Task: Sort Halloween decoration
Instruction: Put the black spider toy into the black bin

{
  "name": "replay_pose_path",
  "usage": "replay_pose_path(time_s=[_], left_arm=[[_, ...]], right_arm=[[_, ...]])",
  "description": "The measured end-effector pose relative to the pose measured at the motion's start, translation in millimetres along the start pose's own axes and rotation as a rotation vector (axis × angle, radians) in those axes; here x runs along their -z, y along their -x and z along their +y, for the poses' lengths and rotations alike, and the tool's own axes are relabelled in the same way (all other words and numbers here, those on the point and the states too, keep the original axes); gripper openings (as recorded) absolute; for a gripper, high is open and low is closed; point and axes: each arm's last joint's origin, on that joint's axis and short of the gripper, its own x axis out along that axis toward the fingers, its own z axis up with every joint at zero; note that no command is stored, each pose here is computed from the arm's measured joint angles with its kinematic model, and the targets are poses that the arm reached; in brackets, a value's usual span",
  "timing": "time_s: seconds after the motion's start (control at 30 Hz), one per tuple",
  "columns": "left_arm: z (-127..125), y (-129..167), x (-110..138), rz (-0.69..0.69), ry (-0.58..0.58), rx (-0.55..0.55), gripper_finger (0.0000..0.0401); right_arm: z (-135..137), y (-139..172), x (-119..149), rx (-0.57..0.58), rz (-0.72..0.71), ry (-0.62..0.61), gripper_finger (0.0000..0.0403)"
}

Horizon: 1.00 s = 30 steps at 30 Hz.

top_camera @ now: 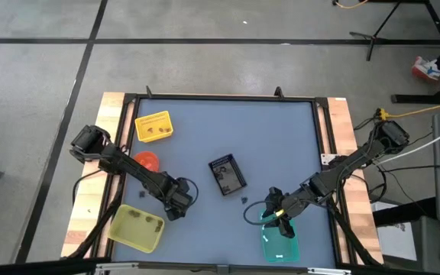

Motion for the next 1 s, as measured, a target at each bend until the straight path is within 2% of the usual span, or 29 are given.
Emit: replay_pose_path(time_s=[0.1,0.23,0.37,0.53,0.67,0.87,1.0], left_arm=[[4,5,-6,0.012,0.024,-0.014,0.0074],[12,16,-9,0.114,0.007,-0.060,0.0091],[21,32,-3,0.136,-0.036,-0.103,0.0093],[32,57,10,0.126,-0.031,-0.072,0.0093],[47,67,29,0.088,0.081,-0.038,0.0093],[65,66,61,0.095,0.333,-0.013,0.0093],[66,63,69,0.115,0.380,-0.016,0.0093]], right_arm=[[0,0,0,0.000,0.000,0.000,0.0179],[0,0,0,0.000,0.001,0.000,0.0179],[0,0,0,0.001,0.001,0.000,0.0179],[0,0,0,0.001,0.001,0.000,0.0179],[0,0,0,0.001,0.001,0.000,0.0179],[0,0,0,0.001,0.001,-0.001,0.0179],[0,0,0,0.001,0.001,-0.001,0.0179]])
